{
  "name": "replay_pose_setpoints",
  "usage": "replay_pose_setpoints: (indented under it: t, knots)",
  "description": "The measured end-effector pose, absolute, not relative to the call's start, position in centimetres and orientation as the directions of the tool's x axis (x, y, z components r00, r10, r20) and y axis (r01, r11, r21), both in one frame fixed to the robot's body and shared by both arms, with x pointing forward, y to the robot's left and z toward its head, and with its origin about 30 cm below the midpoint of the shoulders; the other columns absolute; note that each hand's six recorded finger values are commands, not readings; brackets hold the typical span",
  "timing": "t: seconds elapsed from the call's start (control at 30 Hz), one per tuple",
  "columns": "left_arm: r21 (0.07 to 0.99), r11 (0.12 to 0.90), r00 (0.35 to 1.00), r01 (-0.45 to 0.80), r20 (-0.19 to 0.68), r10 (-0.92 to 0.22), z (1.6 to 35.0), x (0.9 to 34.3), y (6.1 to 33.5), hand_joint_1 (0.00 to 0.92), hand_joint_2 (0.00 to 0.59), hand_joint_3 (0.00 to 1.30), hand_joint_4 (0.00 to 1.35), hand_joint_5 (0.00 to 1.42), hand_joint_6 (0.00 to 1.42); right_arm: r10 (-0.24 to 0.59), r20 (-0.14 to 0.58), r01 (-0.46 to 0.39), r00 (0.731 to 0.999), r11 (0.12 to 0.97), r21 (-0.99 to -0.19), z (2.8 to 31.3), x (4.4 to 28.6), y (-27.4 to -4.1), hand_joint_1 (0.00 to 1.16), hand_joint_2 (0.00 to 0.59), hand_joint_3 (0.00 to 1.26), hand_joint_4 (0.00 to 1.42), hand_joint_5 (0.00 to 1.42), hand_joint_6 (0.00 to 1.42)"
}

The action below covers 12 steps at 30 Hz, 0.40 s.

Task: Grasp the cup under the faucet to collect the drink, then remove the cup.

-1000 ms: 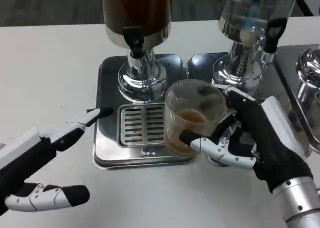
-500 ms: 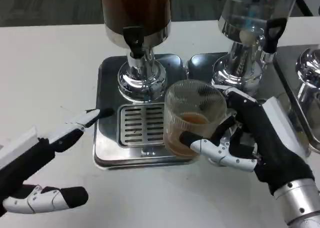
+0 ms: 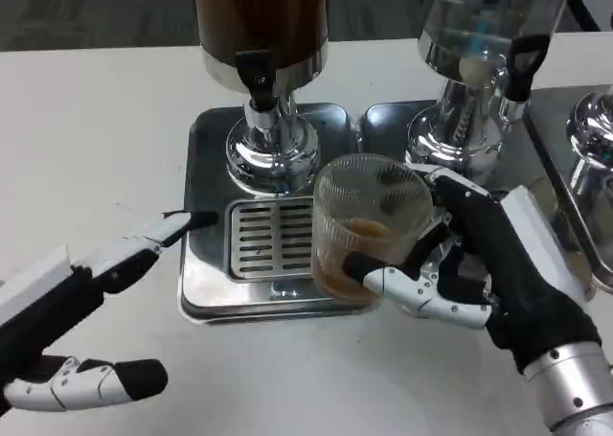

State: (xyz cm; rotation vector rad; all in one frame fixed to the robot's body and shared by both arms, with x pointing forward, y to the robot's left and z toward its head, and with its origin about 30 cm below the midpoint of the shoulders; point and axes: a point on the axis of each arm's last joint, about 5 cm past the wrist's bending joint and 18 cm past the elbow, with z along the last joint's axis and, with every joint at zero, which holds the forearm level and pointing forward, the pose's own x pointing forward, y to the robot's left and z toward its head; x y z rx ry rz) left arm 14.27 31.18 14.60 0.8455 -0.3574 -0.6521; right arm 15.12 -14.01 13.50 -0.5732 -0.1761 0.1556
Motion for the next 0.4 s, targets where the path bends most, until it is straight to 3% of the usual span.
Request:
replay_pose_setpoints:
  t: [0.4]
  knots:
    - [0.777,0.499,0.756,0.384,0.045,-0.652,14.59,14.00,31.29,0.000,0.080,0.05,0.00,0.00,0.09,0.195,0.122,-0.098,0.973,0.830,-0.549,13.52,15.12,-14.02,0.66,0.261,0.52,0.68,0.82,1.13]
